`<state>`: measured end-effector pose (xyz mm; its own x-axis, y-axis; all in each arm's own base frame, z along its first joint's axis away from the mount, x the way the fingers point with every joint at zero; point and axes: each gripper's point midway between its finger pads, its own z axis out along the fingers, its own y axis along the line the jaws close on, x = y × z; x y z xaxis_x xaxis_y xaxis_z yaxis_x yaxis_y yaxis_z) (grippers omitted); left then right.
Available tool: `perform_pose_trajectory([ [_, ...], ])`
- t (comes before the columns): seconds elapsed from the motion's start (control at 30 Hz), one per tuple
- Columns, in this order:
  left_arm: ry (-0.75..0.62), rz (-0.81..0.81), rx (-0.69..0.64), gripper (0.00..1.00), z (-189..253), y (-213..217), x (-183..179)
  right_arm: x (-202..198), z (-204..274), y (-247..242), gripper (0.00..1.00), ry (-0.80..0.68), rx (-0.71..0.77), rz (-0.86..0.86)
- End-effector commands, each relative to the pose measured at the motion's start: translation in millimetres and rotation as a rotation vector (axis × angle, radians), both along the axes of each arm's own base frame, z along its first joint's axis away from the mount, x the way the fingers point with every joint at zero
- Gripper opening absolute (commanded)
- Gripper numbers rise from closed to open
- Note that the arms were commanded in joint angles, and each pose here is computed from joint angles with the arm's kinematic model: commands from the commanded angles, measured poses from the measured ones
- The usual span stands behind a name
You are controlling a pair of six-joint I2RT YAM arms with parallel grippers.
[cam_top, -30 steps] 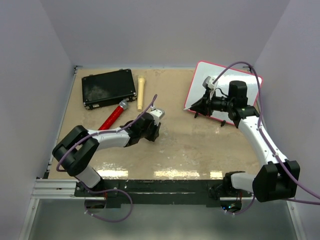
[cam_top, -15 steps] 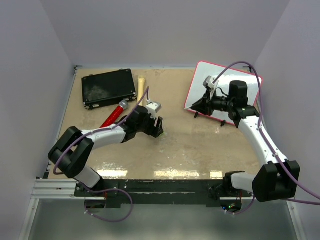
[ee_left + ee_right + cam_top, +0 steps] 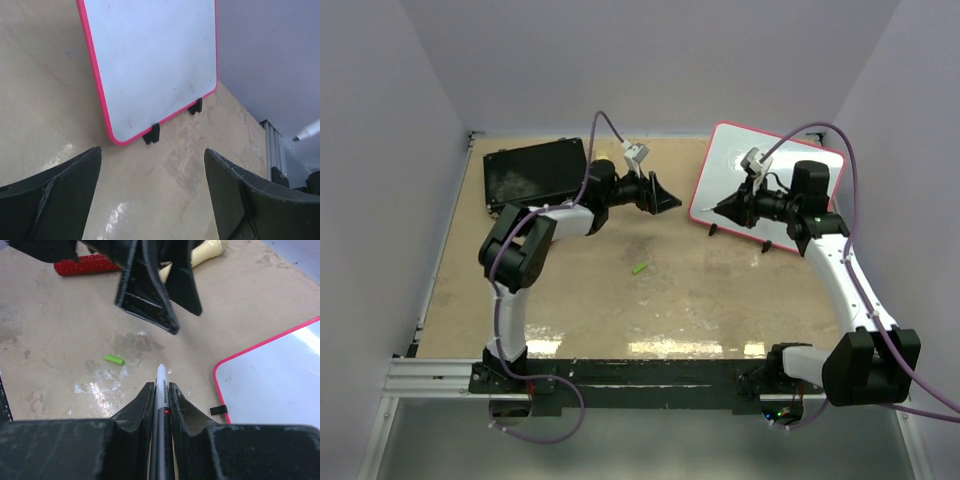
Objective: Write a sentence on the whiteboard
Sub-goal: Place the pen cap at the center of the board, then pick up the whiteboard from the whiteboard stand.
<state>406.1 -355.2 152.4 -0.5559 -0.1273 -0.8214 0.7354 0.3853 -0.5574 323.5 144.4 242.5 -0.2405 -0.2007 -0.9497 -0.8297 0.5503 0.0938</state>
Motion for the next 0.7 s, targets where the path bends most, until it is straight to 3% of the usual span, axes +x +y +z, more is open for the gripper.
perform_pose_trajectory([
  [0.0, -0.045, -0.131, -0.157, 0.88, 30, -30, 26, 0, 17, 0, 0.0, -0.045, 0.018, 0.011],
  [0.03, -0.013, -0.132, -0.153, 0.87, 10, -34, 33, 0, 16, 0, 0.0, -0.041, 0.018, 0.014],
  [0.27, 0.008, -0.154, -0.241, 0.84, 1, -57, 71, -1, 14, 1, 0.0, -0.034, 0.022, 0.027],
  [0.53, 0.08, -0.185, -0.292, 0.74, -32, -81, 84, -1, 14, 3, 0.0, -0.03, 0.026, 0.039],
  [0.67, 0.069, -0.217, -0.323, 0.68, -26, -95, 89, -1, 12, 3, 0.0, -0.024, 0.027, 0.042],
])
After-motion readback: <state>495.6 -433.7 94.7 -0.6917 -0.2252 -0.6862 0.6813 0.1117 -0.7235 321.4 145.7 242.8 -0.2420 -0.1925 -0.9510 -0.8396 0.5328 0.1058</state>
